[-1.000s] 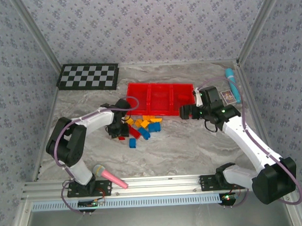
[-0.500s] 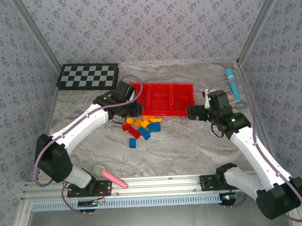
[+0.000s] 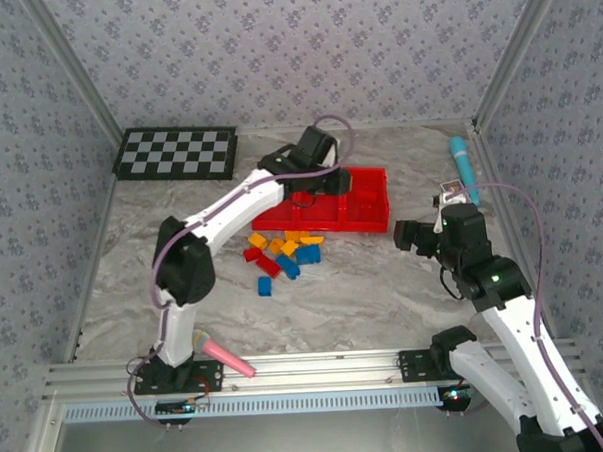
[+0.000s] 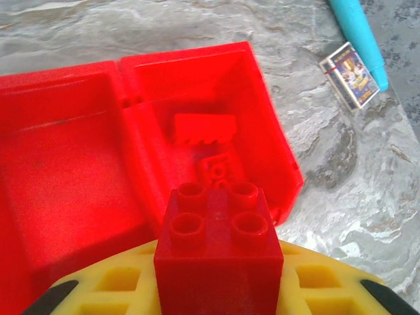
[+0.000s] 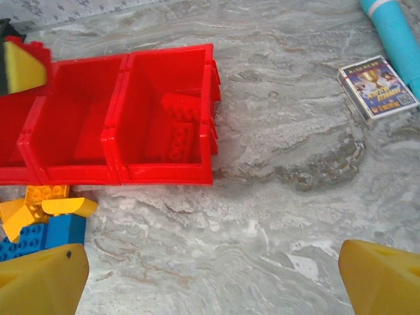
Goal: Sort the legos into containers by color
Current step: Place the lego in the container, then pick up the lego from the center of the table.
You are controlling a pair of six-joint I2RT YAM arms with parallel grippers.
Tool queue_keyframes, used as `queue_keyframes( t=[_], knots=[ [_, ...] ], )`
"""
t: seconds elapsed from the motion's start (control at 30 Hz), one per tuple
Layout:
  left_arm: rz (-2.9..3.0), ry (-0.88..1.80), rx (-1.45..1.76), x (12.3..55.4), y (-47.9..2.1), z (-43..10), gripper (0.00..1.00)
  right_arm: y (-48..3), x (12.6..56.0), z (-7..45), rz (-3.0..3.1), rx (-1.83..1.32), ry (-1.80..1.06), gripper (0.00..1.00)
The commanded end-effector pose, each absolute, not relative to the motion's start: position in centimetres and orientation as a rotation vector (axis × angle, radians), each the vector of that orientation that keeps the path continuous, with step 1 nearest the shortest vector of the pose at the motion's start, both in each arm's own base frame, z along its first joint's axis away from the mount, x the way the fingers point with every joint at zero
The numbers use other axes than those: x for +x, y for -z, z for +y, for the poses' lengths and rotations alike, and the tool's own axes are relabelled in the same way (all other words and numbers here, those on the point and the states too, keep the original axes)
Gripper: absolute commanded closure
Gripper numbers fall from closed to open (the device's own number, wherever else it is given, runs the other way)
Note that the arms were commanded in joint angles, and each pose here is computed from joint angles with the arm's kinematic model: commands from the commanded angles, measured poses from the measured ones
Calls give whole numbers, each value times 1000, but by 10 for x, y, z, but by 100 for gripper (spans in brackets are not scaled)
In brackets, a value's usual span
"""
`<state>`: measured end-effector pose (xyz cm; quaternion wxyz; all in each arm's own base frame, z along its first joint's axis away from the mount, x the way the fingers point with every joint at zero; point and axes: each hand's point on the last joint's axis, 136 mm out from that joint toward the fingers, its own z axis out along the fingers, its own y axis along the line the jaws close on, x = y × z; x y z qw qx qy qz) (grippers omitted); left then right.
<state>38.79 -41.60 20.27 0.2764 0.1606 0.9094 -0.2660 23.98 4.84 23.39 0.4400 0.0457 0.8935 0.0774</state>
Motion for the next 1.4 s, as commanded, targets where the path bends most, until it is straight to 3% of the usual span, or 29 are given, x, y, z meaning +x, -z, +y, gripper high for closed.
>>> queue_keyframes(
  t=[0.0, 0.17, 0.3, 0.4, 0.73, 0.97, 1.07, 1.37],
  knots=[
    [2397, 745, 522, 387, -214, -442, 78, -224, 228, 37, 2262, 150, -142, 0],
    [2430, 719, 543, 394, -188, -466, 78, -230, 220, 32, 2248, 145, -127, 0],
    [2433, 709, 535, 399, -176, -476, 71, -230, 214, 29, 2254, 133, -119, 0],
    [2418, 666, 483, 411, -175, -478, 56, -228, 211, 31, 2262, 111, -132, 0],
    [2345, 579, 496, 419, -209, -467, 26, -218, 209, 34, 2275, 72, -148, 0],
    [2331, 445, 522, 394, -240, -416, 16, -219, 212, 40, 2263, 72, -203, 0],
    [2353, 371, 514, 373, -233, -381, 1, -217, 213, 44, 2267, 73, -238, 0],
    [2526, 165, 413, 324, -181, -283, 1, -212, 231, 60, 2269, 85, -347, 0]
  ],
)
